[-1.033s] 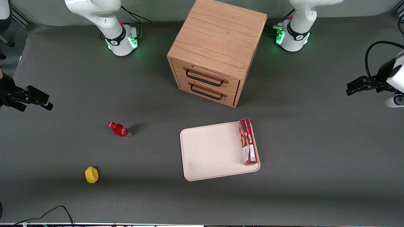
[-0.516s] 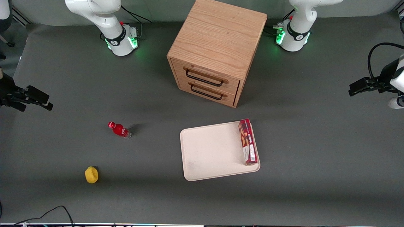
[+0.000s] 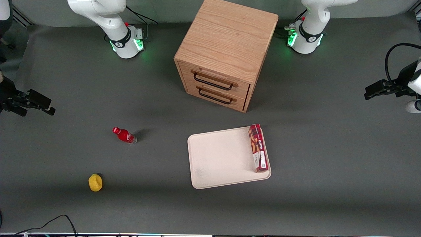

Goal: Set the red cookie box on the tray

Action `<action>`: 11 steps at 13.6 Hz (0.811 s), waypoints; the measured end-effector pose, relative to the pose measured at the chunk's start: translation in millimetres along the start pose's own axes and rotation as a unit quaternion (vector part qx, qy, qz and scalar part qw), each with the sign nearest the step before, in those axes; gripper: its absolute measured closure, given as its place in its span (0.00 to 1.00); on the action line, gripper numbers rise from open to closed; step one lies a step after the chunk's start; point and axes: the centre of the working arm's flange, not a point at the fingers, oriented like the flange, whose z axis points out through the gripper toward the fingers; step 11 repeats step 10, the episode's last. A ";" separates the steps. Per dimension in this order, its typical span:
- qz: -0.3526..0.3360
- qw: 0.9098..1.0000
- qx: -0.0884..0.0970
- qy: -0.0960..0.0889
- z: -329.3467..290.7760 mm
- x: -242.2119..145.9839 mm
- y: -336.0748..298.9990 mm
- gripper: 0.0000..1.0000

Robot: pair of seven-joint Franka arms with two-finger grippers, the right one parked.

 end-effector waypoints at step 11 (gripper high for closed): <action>0.015 1.000 0.000 0.011 -8.4 -9.6 -0.5 0.00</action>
